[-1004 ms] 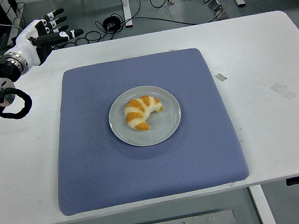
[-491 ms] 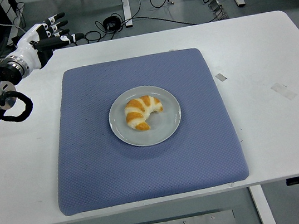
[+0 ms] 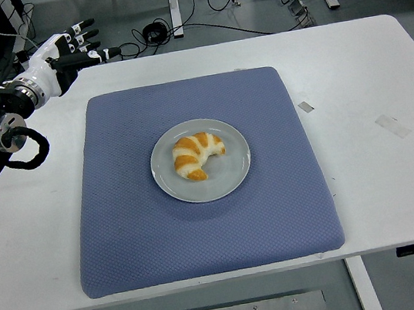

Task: Place the bread on the table

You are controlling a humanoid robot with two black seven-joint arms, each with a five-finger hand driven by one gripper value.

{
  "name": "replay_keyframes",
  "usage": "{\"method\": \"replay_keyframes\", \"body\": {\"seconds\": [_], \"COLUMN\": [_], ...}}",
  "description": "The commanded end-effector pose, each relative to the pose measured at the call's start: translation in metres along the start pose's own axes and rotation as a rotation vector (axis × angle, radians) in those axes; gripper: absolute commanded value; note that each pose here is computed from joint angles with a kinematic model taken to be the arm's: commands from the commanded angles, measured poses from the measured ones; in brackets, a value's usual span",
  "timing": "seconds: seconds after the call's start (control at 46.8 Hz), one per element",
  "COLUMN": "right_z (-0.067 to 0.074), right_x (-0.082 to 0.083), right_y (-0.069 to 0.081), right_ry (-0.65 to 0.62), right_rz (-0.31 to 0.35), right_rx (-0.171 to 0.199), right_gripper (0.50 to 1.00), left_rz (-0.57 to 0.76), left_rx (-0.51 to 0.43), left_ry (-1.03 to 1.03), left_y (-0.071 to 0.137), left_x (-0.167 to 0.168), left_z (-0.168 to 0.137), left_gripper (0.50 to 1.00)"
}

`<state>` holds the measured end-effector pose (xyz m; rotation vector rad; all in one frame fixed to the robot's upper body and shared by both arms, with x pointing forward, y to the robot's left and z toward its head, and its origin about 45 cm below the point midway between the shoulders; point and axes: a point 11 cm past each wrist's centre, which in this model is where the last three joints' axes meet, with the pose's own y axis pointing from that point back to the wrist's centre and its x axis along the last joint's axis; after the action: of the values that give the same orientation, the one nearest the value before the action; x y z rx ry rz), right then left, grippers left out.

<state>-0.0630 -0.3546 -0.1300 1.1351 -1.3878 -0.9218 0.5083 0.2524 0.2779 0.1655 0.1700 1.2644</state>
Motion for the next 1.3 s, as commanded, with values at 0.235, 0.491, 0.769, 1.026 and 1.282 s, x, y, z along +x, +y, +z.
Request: {"method": "replay_keyframes", "body": {"seconds": [0.235, 0.491, 0.769, 1.026, 1.282], "right_z": [0.000, 0.001, 0.000, 0.000, 0.000], "right_x": [0.000, 0.000, 0.000, 0.000, 0.000], "right_y": [0.000, 0.000, 0.000, 0.000, 0.000], "right_ry": [0.000, 0.000, 0.000, 0.000, 0.000], "right_rz": [0.000, 0.000, 0.000, 0.000, 0.000], "right_rx": [0.001, -0.002, 0.001, -0.001, 0.001], "right_gripper": [1.000, 1.000, 1.000, 1.000, 1.000], "left_rz": [0.013, 0.018, 0.017, -0.050, -0.181], "left_rx": [0.017, 0.021, 0.025, -0.022, -0.035], "left_ry": [0.004, 0.005, -0.007, -0.077, -0.309], "left_y": [0.003, 0.005, 0.005, -0.001, 0.000], "left_x": [0.007, 0.009, 0.009, -0.015, -0.058], "left_z": [-0.010, -0.012, -0.013, 0.016, 0.047], "left_gripper": [0.972, 0.972, 0.972, 0.971, 0.971]}}
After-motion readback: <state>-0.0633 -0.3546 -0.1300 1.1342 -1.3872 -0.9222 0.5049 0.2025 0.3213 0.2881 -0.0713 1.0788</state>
